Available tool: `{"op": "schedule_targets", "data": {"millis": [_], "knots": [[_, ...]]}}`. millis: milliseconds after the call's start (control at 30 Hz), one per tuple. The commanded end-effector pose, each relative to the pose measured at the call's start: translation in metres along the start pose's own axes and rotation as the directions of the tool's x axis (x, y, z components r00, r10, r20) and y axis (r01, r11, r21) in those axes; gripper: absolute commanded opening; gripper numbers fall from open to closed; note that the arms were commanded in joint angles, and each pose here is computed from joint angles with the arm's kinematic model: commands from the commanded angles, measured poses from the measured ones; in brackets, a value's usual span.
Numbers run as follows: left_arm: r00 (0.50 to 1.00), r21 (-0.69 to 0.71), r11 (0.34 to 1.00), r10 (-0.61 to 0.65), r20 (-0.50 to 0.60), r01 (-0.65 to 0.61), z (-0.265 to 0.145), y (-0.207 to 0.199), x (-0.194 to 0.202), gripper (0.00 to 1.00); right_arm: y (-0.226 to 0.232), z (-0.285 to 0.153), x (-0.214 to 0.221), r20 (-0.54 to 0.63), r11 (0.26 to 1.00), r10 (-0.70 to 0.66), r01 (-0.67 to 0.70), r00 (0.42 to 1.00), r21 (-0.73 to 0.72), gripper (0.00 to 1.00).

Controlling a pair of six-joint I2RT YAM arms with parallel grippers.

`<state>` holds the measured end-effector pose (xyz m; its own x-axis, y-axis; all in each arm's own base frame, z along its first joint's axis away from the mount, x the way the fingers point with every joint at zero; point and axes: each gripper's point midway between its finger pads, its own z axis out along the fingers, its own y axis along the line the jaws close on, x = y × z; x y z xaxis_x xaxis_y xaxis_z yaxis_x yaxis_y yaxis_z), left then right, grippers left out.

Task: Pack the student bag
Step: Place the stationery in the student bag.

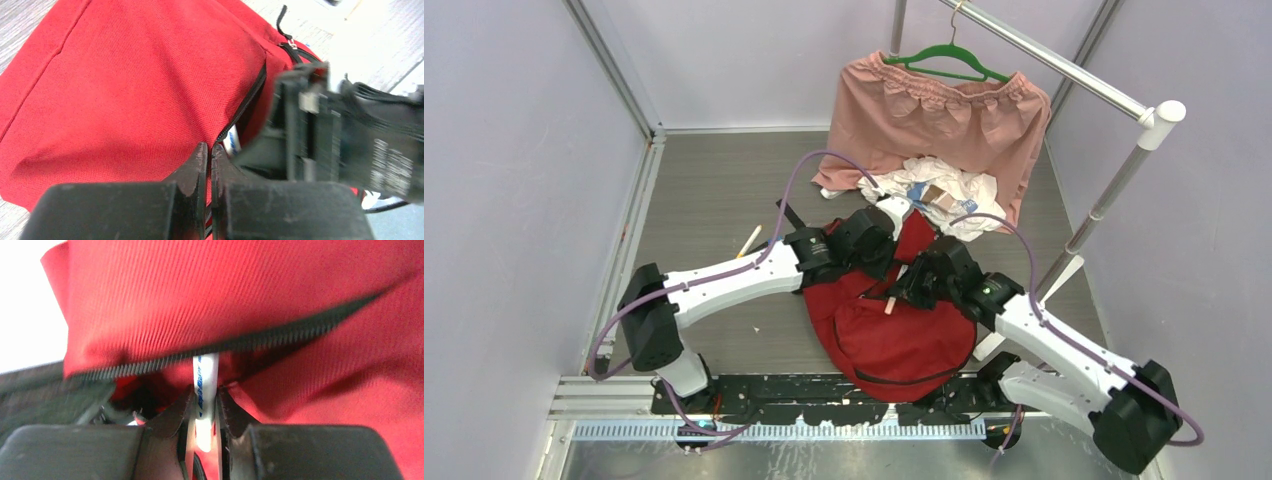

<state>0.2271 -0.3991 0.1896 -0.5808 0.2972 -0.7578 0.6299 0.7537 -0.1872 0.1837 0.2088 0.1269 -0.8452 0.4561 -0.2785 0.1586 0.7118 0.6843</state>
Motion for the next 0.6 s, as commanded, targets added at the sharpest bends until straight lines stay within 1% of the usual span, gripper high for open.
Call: {"op": "schedule_targets", "data": {"millis": [0,33,100,167,267,400,500,533,567], "knots": [[0.989,0.139,0.99,-0.058,0.133,0.039,-0.039,-0.025,-0.042,0.0,0.033,0.006,-0.047,0.159,0.999,0.018,-0.013,0.987,-0.029,0.01],[0.989,0.148,0.988,-0.059,0.135,0.038,-0.042,-0.026,-0.042,0.0,0.032,0.007,-0.057,0.202,1.0,0.025,-0.023,0.979,-0.014,0.01],[0.988,0.157,0.987,-0.065,0.138,0.043,-0.047,-0.026,-0.042,0.0,0.044,0.008,-0.071,0.23,0.997,0.06,-0.046,0.971,-0.067,0.01],[0.987,0.164,0.985,-0.07,0.143,0.046,-0.053,-0.026,-0.042,0.0,0.059,0.01,-0.07,0.193,0.989,0.087,-0.063,0.977,-0.131,0.01],[0.987,0.184,0.982,-0.075,0.142,0.048,-0.057,-0.028,-0.04,0.0,0.062,0.021,-0.066,0.152,0.983,0.126,-0.103,0.98,-0.151,0.01],[0.986,0.204,0.977,-0.091,0.141,0.061,-0.059,-0.03,-0.037,0.0,0.073,0.03,-0.06,0.086,0.956,0.194,-0.169,0.977,-0.242,0.01],[0.988,0.224,0.973,-0.09,0.128,0.06,-0.058,-0.033,-0.034,0.0,0.072,0.03,-0.065,0.113,0.954,0.207,-0.175,0.972,-0.244,0.01],[0.988,0.233,0.971,-0.089,0.123,0.058,-0.058,-0.035,-0.033,0.0,0.068,0.029,-0.07,0.145,0.958,0.209,-0.172,0.967,-0.23,0.03],[0.989,0.238,0.97,-0.088,0.117,0.058,-0.057,-0.036,-0.032,0.0,0.064,0.028,-0.075,0.183,0.962,0.211,-0.17,0.96,-0.215,0.13]]}}
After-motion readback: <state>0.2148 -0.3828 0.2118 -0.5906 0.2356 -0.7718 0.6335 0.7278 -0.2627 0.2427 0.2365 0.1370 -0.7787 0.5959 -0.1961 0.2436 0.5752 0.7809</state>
